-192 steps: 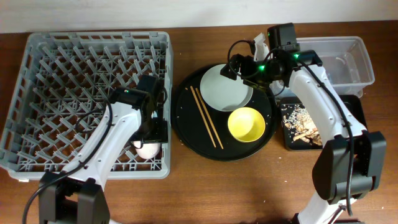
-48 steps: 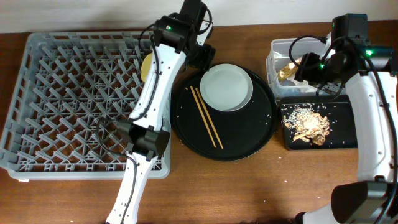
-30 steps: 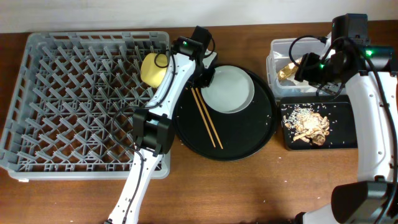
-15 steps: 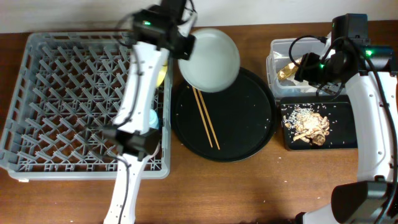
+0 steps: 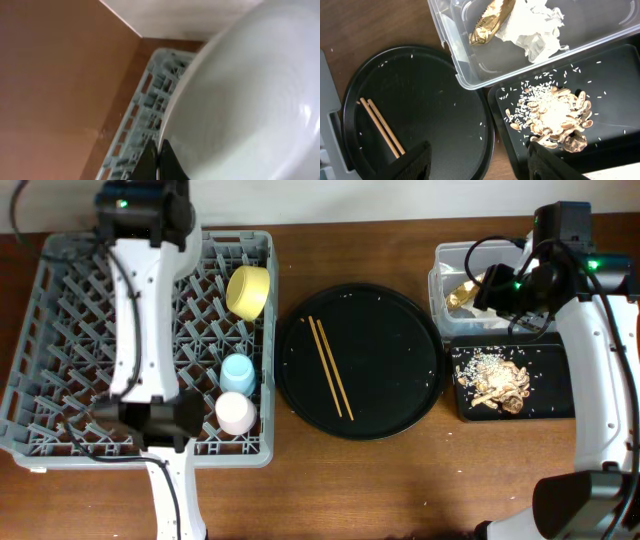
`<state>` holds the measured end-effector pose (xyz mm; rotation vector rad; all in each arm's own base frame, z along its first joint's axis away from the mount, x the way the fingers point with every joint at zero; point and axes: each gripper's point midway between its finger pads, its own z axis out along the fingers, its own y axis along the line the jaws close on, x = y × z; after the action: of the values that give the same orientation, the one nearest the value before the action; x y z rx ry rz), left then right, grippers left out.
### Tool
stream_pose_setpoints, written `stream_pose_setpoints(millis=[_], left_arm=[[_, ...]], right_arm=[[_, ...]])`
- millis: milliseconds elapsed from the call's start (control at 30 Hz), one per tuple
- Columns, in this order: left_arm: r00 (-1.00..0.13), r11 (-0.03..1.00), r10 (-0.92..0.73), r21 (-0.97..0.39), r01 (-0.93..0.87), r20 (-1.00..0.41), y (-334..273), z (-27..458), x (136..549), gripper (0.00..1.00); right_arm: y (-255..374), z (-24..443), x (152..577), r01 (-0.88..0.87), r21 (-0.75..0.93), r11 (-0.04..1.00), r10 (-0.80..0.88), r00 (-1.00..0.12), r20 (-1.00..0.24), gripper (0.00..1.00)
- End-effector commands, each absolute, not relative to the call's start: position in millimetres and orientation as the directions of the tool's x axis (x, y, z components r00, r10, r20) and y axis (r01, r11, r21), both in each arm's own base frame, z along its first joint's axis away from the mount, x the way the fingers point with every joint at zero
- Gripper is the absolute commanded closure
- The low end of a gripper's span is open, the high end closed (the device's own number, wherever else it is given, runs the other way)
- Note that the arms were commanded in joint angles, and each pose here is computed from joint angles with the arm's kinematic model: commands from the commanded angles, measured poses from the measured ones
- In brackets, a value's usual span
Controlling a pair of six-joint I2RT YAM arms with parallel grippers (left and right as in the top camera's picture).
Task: Sort waste into correct bins and load items into the dishwasher rack
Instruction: 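Place the white plate upright in the rack near the yellow bowl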
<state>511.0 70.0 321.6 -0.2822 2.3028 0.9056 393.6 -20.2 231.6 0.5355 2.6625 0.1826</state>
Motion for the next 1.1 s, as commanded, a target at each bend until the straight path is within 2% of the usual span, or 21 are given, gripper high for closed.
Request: stream_pose_setpoints(millis=[0, 167, 333, 367, 400, 500, 533, 600, 633, 667, 700, 767, 833, 933, 967, 1067], left_arm=[[-0.811, 0.676, 0.039, 0.613, -0.409, -0.583, 76, 278, 530, 1.00], [-0.836, 0.690, 0.040, 0.620, -0.373, -0.548, 71, 232, 543, 1.00], [-0.872, 0.853, 0.030, 0.467, -0.233, -0.489, 36, 187, 550, 1.00], [-0.872, 0.864, 0.029, 0.451, -0.224, -0.488, 33, 185, 551, 0.89], [-0.872, 0.870, 0.028, 0.442, -0.219, -0.488, 31, 184, 551, 0.60], [-0.863, 0.882, 0.026, 0.419, -0.218, -0.505, 28, 192, 553, 0.29], [-0.852, 0.915, 0.022, 0.355, -0.194, -0.523, 17, 202, 554, 0.28], [-0.826, 0.995, 0.011, 0.087, -0.046, -0.564, -34, 235, 550, 0.27], [-0.820, 0.997, -0.009, -0.067, 0.035, -0.572, -63, 252, 542, 0.27], [-0.832, 0.974, -0.066, -0.216, 0.065, -0.550, -92, 264, 530, 0.22], [-0.855, 0.955, -0.077, -0.285, 0.085, -0.513, -115, 264, 519, 0.21], [-0.897, 0.954, -0.005, -0.271, 0.127, -0.441, -151, 247, 497, 0.21], [-0.929, 0.973, 0.106, -0.156, 0.170, -0.356, -188, 213, 470, 0.22], [-0.948, 0.988, 0.124, -0.047, 0.144, -0.291, -216, 175, 450, 0.22], [-0.953, 0.989, 0.118, -0.054, 0.139, -0.280, -231, 162, 445, 0.22], [-0.956, 0.988, 0.117, -0.069, 0.140, -0.270, -265, 121, 437, 0.22]], right_arm=[[-22, 233, 394, 0.337, 0.189, 0.922, 0.385, -0.840, -0.382, 0.37], [-22, 233, 394, 0.337, 0.189, 0.922, 0.385, -0.840, -0.383, 0.37], [-22, 233, 394, 0.337, 0.189, 0.922, 0.385, -0.840, -0.383, 0.37], [-22, 233, 394, 0.337, 0.189, 0.922, 0.385, -0.840, -0.382, 0.37], [-22, 233, 394, 0.337, 0.189, 0.922, 0.385, -0.840, -0.382, 0.37], [-22, 233, 394, 0.337, 0.189, 0.922, 0.385, -0.840, -0.382, 0.37], [-22, 233, 394, 0.337, 0.189, 0.922, 0.385, -0.840, -0.382, 0.37], [-22, 233, 394, 0.337, 0.190, 0.922, 0.386, -0.840, -0.383, 0.37], [-22, 233, 394, 0.337, 0.189, 0.922, 0.385, -0.840, -0.383, 0.37], [-22, 233, 394, 0.337, 0.189, 0.922, 0.385, -0.840, -0.383, 0.37], [-22, 233, 394, 0.337, 0.189, 0.922, 0.386, -0.839, -0.383, 0.36], [-22, 233, 394, 0.337, 0.190, 0.922, 0.385, -0.840, -0.383, 0.36], [-22, 233, 394, 0.337, 0.190, 0.922, 0.385, -0.840, -0.382, 0.33], [-22, 233, 394, 0.337, 0.190, 0.922, 0.385, -0.840, -0.382, 0.32], [-22, 233, 394, 0.337, 0.190, 0.922, 0.385, -0.840, -0.381, 0.30], [-22, 231, 392, 0.339, 0.186, 0.922, 0.386, -0.845, -0.371, 0.11]])
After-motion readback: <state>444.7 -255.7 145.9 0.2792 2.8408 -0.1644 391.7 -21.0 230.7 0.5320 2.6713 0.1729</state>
